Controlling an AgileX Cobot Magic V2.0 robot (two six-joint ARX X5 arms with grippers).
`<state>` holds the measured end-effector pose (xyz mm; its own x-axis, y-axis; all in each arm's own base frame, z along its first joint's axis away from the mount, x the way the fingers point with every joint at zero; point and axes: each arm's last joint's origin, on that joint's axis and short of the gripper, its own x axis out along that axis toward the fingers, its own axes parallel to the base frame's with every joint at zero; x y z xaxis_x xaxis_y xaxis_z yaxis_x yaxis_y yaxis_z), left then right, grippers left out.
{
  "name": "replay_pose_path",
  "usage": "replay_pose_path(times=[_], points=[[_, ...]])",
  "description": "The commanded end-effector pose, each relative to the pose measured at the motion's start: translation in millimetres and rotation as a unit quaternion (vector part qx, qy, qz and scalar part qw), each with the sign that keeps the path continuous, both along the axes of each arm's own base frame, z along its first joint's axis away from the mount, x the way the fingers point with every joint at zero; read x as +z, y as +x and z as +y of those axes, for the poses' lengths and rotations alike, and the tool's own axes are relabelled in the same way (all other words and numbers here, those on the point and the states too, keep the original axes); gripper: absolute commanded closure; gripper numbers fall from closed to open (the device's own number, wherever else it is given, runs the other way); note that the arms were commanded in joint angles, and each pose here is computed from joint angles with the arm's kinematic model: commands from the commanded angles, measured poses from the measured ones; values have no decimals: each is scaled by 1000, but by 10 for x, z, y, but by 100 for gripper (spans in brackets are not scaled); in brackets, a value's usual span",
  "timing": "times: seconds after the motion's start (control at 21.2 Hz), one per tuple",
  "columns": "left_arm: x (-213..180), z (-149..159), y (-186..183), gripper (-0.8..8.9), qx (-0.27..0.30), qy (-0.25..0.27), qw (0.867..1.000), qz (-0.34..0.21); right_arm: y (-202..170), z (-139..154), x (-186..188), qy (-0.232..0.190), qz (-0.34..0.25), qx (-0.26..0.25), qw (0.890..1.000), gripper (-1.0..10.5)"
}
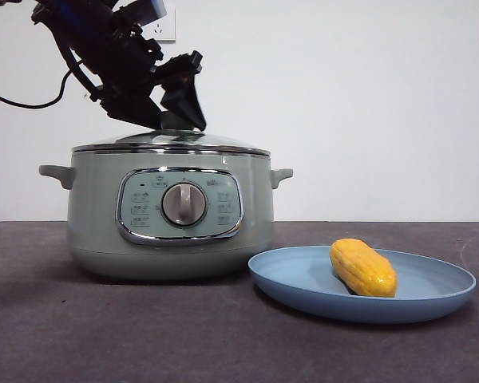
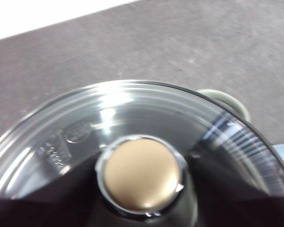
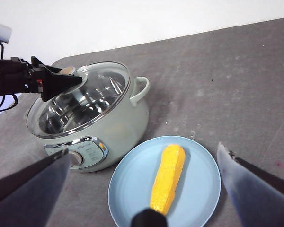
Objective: Take the corn out from the steamer,put the corn on the plate,close the lid
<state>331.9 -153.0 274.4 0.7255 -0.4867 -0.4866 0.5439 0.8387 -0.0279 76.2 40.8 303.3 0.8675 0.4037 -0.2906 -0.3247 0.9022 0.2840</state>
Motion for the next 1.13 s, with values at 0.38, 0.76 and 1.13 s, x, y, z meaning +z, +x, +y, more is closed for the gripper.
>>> replay_pose_path(times=[0.38,0.76,1.13], points=[[403,116,-288,266,-5,-18,999,-26,-1,3,-42,-12,10,4,1000,380],[815,373,-969,285,-63,-29,997,23,-38,29,-95,-20,38,76,996,383],[1029,694,-1736,287,-98,-33,991,83,-101,49,-177,-17,92,158,983,385]])
